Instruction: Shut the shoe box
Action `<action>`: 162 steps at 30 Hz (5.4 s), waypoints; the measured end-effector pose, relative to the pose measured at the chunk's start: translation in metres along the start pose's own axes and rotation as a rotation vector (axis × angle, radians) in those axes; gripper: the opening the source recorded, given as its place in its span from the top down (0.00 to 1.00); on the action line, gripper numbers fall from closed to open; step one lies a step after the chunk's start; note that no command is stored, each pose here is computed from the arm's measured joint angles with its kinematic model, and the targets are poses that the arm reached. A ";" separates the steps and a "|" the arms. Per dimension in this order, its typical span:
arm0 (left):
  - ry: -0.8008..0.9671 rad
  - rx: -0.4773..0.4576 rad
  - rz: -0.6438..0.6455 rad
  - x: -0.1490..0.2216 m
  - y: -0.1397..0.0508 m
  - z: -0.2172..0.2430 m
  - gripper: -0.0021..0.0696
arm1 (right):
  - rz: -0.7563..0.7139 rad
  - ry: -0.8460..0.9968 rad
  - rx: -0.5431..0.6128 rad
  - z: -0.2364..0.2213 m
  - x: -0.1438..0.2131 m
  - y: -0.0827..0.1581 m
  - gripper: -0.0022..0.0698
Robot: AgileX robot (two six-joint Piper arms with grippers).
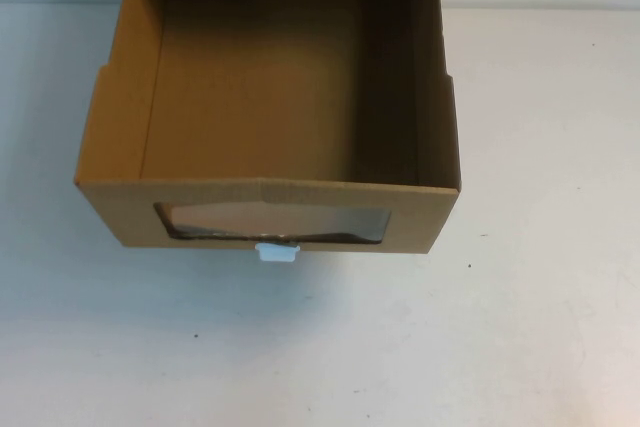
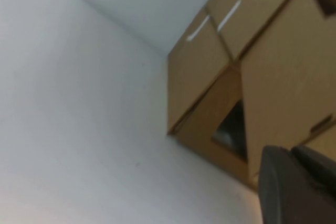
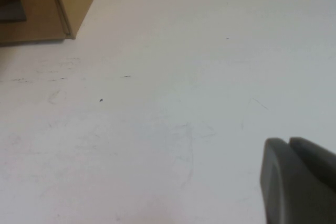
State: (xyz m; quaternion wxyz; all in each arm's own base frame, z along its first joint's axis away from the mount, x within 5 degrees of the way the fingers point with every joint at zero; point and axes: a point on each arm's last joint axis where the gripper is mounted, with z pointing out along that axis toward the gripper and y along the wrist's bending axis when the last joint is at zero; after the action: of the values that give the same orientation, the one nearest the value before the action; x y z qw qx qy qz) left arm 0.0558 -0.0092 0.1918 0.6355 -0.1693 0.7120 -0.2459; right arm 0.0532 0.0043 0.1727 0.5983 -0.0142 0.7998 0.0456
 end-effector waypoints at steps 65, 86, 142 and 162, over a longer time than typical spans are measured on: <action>0.732 0.501 0.553 -0.164 -0.191 0.384 0.98 | 0.029 -0.085 -0.019 0.000 -0.008 0.002 0.99; 0.767 0.505 0.547 -0.160 -0.190 0.383 0.98 | 0.457 -0.050 -0.250 -0.026 -0.077 0.025 0.99; 0.782 0.492 0.510 -0.161 -0.190 0.382 0.98 | -0.242 0.472 -0.822 0.164 -0.204 0.269 0.99; 0.784 0.489 0.515 -0.161 -0.189 0.382 0.98 | -0.161 0.372 -0.727 0.237 -0.241 0.261 0.99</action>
State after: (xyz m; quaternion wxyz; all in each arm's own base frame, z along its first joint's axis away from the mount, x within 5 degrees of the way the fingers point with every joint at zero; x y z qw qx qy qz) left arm 0.4415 -0.1272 0.4037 0.3823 0.2688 0.8367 -0.2856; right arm 0.3280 0.2778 0.3520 0.4011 -0.2953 0.8224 0.2748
